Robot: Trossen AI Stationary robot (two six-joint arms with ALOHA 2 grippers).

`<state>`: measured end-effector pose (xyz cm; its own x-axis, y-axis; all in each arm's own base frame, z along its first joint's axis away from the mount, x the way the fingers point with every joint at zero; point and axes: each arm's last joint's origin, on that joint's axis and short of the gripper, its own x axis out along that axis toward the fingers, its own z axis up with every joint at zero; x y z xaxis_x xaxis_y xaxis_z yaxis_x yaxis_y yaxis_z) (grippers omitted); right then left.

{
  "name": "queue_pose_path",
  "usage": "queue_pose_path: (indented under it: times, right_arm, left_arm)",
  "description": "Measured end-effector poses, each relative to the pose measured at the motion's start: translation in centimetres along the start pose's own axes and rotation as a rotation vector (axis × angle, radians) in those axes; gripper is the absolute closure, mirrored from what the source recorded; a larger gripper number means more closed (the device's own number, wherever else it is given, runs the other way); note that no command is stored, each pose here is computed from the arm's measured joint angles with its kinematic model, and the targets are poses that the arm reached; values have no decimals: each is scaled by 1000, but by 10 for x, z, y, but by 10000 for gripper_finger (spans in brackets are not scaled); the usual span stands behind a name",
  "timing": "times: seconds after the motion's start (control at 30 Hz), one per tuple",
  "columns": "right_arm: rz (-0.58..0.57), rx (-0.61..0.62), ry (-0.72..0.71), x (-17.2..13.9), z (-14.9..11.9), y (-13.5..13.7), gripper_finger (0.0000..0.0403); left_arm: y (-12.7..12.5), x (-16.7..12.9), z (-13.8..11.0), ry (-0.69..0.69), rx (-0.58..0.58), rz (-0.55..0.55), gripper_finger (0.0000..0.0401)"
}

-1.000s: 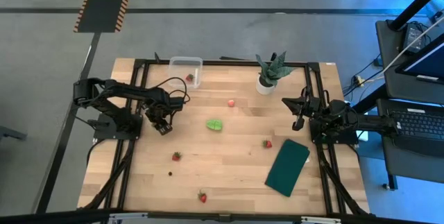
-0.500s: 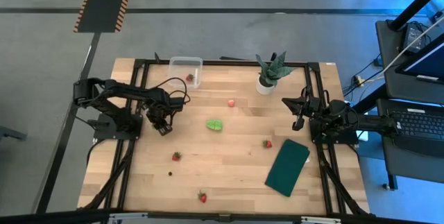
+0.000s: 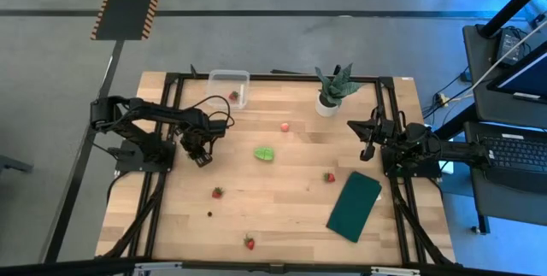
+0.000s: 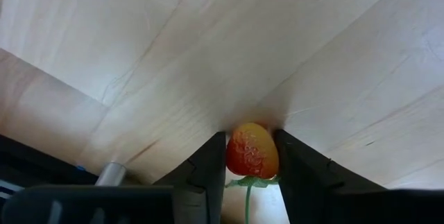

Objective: Pick and placing Produce into tupperware
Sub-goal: Put the red strawberry into the transparent container

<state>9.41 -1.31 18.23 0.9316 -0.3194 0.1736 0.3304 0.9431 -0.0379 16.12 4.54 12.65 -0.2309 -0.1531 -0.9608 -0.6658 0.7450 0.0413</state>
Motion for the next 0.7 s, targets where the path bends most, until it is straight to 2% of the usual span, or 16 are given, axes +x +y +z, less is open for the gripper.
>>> queue_pose_path:
  times: [0.13, 0.37, 0.7]
  right_arm:
    - [0, 0, 0, 0, 0, 0, 381]
    - [0, 0, 0, 0, 0, 0, 381]
    - [0, 0, 0, 0, 0, 0, 381]
  left_arm:
    - [0, 0, 0, 1, -1, -3, 302]
    - [0, 0, 0, 1, -1, -5, 289]
    - [-1, 0, 0, 14, -5, -33, 307]
